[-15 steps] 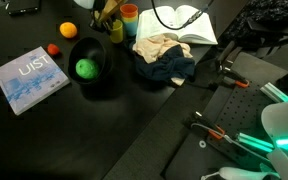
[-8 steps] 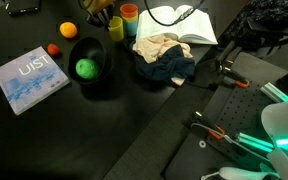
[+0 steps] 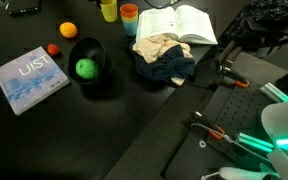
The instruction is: Stack the cups together
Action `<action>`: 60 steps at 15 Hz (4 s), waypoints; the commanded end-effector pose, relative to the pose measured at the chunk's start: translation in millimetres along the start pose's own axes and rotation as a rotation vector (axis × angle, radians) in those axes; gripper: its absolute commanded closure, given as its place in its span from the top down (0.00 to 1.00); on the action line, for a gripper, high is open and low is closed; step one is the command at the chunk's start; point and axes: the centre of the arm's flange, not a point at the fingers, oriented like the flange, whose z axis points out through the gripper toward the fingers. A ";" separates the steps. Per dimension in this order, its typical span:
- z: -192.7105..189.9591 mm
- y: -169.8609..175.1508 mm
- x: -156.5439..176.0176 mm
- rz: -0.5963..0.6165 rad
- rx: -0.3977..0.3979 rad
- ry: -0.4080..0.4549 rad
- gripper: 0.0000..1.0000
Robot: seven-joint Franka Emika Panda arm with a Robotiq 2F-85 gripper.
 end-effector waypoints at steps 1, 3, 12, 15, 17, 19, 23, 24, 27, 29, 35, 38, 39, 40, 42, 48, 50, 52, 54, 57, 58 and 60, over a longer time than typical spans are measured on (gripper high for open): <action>-39.6 19.6 32.6 0.043 -0.031 0.025 0.05; -55.0 33.0 42.4 0.070 -0.034 0.013 0.05; -52.3 62.4 30.4 0.097 -0.086 -0.055 0.05; -43.0 60.3 25.2 0.085 -0.110 -0.070 0.05; -35.8 59.8 19.8 0.071 -0.143 -0.082 0.05; -32.9 61.0 15.8 0.054 -0.167 -0.100 0.05; -25.4 59.9 6.6 0.032 -0.172 -0.134 0.06; -22.0 58.1 3.7 0.028 -0.173 -0.147 0.06; -15.0 50.7 -3.4 0.010 -0.170 -0.174 0.05; -11.3 46.1 -6.1 0.010 -0.162 -0.166 0.06; -12.1 47.4 -6.2 -0.011 -0.190 -0.040 0.58; -26.3 55.7 -3.9 -0.034 -0.198 -0.060 0.80; -29.9 59.1 -3.7 -0.032 -0.192 -0.064 0.87; -34.1 63.9 -3.6 -0.030 -0.179 -0.082 0.95; -41.6 72.3 -4.6 -0.028 -0.156 -0.118 1.00; -60.3 104.5 -15.1 0.008 -0.068 -0.138 1.00; -62.7 116.4 -18.3 0.028 -0.045 -0.149 1.00; -65.3 127.0 -21.7 0.047 -0.031 -0.151 1.00; -66.1 137.5 -25.5 0.059 -0.006 -0.149 1.00; -56.2 134.3 -11.4 0.069 -0.047 -0.164 1.00; -56.4 135.6 -12.3 0.070 -0.045 -0.165 1.00; -56.3 134.4 -13.2 0.069 -0.042 -0.166 1.00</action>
